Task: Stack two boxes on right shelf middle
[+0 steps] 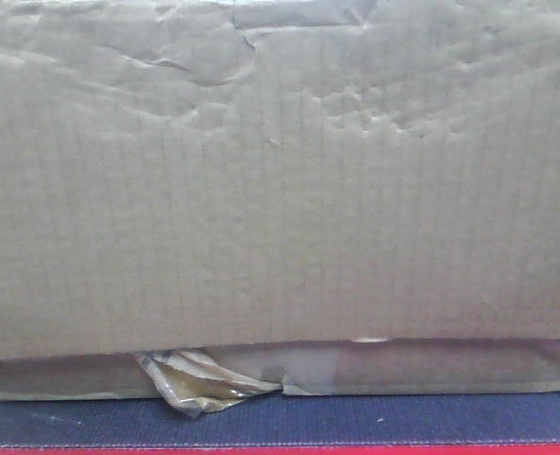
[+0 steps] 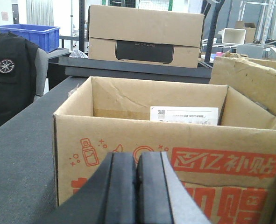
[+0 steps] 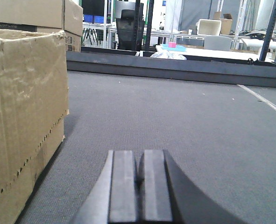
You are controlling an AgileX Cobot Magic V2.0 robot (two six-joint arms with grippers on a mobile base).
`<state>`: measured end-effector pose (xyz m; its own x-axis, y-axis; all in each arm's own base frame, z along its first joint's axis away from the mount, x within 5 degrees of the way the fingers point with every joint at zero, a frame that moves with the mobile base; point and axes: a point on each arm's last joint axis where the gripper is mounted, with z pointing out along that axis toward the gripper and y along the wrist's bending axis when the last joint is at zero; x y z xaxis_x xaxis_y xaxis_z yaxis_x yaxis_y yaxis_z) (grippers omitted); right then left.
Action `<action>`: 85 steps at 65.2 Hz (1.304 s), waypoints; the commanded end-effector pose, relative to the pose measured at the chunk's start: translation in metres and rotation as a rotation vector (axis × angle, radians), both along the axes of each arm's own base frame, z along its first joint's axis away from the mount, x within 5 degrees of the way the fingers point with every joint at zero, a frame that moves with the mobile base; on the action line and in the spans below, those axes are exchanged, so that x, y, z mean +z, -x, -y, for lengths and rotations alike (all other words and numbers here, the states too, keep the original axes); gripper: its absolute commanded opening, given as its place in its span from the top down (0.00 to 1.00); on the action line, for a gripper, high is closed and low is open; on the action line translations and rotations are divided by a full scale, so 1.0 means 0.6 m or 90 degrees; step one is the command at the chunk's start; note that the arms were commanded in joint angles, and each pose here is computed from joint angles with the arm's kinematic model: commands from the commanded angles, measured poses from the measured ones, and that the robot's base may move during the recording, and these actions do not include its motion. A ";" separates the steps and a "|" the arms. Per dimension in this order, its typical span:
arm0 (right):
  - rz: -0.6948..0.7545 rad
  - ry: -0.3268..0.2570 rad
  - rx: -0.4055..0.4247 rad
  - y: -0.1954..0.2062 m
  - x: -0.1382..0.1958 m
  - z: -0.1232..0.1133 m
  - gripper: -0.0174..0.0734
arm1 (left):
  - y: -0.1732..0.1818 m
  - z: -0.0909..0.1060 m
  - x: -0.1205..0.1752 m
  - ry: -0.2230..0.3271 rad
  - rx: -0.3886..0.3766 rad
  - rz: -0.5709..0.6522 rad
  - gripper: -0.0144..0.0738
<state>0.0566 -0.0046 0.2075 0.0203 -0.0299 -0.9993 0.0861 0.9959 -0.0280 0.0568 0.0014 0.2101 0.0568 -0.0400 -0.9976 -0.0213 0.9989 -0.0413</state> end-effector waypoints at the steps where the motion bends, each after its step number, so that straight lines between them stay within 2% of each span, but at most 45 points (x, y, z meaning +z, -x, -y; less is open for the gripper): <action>1: 0.013 0.004 -0.005 0.001 0.003 0.001 0.99 | 0.001 0.001 0.003 0.003 -0.004 0.013 0.96; 35: 0.013 0.004 -0.005 0.001 0.003 0.001 0.99 | 0.002 0.001 0.009 0.000 -0.005 0.033 0.96; 42: 0.013 0.004 -0.005 0.001 0.003 0.001 0.99 | 0.012 0.001 0.060 -0.002 -0.003 0.074 0.96; 46: 0.013 0.004 -0.005 0.001 0.003 0.001 0.99 | 0.024 0.000 0.097 -0.017 0.004 0.079 0.96; 58: 0.013 0.004 -0.005 0.001 0.003 0.001 0.99 | 0.019 -0.005 0.185 -0.025 0.024 -0.037 0.96; 66: 0.013 0.004 -0.005 0.001 0.003 0.001 0.99 | -0.016 -0.009 0.230 -0.020 0.034 -0.165 0.96; 74: 0.013 0.004 -0.005 0.001 0.003 0.001 0.99 | -0.081 -0.012 0.251 -0.016 0.041 -0.310 0.96; 85: 0.013 0.004 -0.005 0.001 0.003 0.001 0.99 | -0.161 -0.013 0.253 -0.013 0.037 -0.389 0.96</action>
